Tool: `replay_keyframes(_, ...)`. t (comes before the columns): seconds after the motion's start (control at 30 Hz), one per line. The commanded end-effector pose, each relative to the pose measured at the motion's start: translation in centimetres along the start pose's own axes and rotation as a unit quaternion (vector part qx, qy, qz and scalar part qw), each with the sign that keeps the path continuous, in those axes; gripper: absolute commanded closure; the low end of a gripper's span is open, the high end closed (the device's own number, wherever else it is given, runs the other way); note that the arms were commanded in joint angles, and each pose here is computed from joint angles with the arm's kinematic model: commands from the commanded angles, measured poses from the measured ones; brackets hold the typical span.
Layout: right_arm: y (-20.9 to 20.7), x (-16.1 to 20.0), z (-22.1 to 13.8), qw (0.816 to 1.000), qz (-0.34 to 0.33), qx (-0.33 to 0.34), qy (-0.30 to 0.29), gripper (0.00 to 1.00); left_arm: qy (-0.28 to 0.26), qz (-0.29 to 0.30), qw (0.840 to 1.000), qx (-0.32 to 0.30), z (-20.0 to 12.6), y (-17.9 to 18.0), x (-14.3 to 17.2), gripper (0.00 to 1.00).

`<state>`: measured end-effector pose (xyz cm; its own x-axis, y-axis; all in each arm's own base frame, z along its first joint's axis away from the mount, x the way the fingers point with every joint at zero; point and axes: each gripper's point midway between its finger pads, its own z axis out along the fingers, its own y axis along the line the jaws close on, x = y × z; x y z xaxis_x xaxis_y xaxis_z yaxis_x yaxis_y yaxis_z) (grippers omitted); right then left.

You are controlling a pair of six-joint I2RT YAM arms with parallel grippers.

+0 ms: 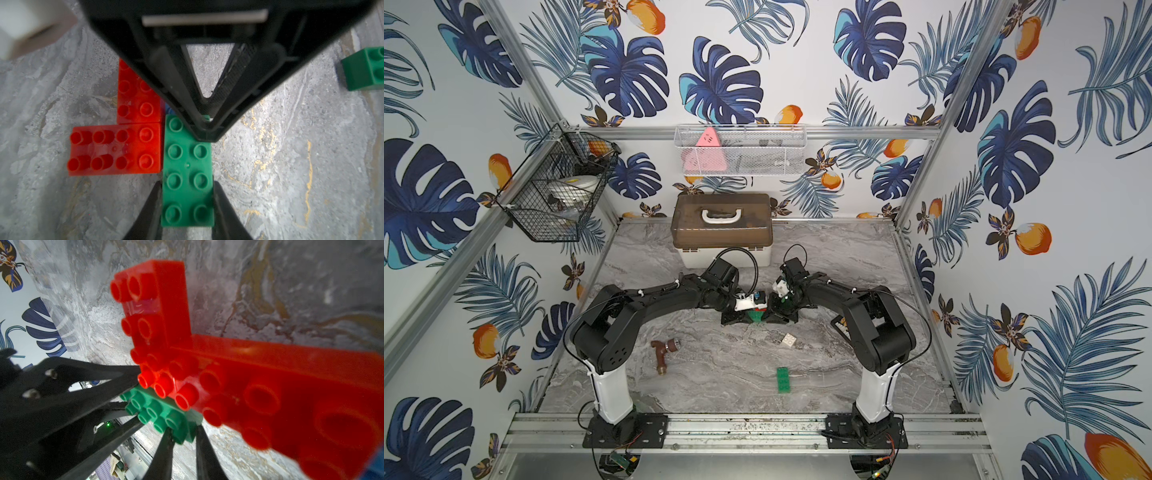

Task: Assemble a small pinwheel with lego
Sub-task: Assemble the lego brick with the lego brick.

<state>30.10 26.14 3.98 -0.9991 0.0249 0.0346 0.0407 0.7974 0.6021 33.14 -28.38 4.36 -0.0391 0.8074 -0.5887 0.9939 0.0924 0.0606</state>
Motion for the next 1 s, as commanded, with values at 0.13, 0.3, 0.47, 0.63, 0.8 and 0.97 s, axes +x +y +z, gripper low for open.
replay_keyframes(0.13, -0.7, -2.0, 0.6, 0.999, 0.01, 0.029, -0.03, 0.81, 0.003, 0.01, 0.999, 0.04, 1.0, -1.7, 0.3, 1.0)
replay_keyframes(0.3, -1.0, -1.9, 0.9, 0.999, 0.016, 0.031, -0.026, 0.82, 0.039, 0.011, 0.998, 0.042, 1.7, -1.3, 1.7, 1.0)
replay_keyframes(0.47, -0.6, -2.2, 0.9, 0.999, 0.021, 0.026, -0.028, 0.82, 0.067, 0.019, 0.996, 0.05, 2.5, -1.9, 2.6, 1.0)
replay_keyframes(0.63, -0.8, -2.4, 1.1, 0.999, 0.025, 0.033, -0.026, 0.82, 0.079, 0.023, 0.995, 0.058, 2.9, -2.4, 2.8, 1.0)
replay_keyframes(0.8, -0.9, -2.5, 1.1, 0.999, 0.026, 0.034, -0.028, 0.82, 0.088, 0.02, 0.994, 0.064, 3.0, -2.7, 3.3, 1.0)
replay_keyframes(0.97, -1.0, -2.6, 1.4, 0.999, 0.028, 0.034, -0.027, 0.83, 0.092, 0.022, 0.993, 0.065, 3.1, -3.3, 3.0, 1.0)
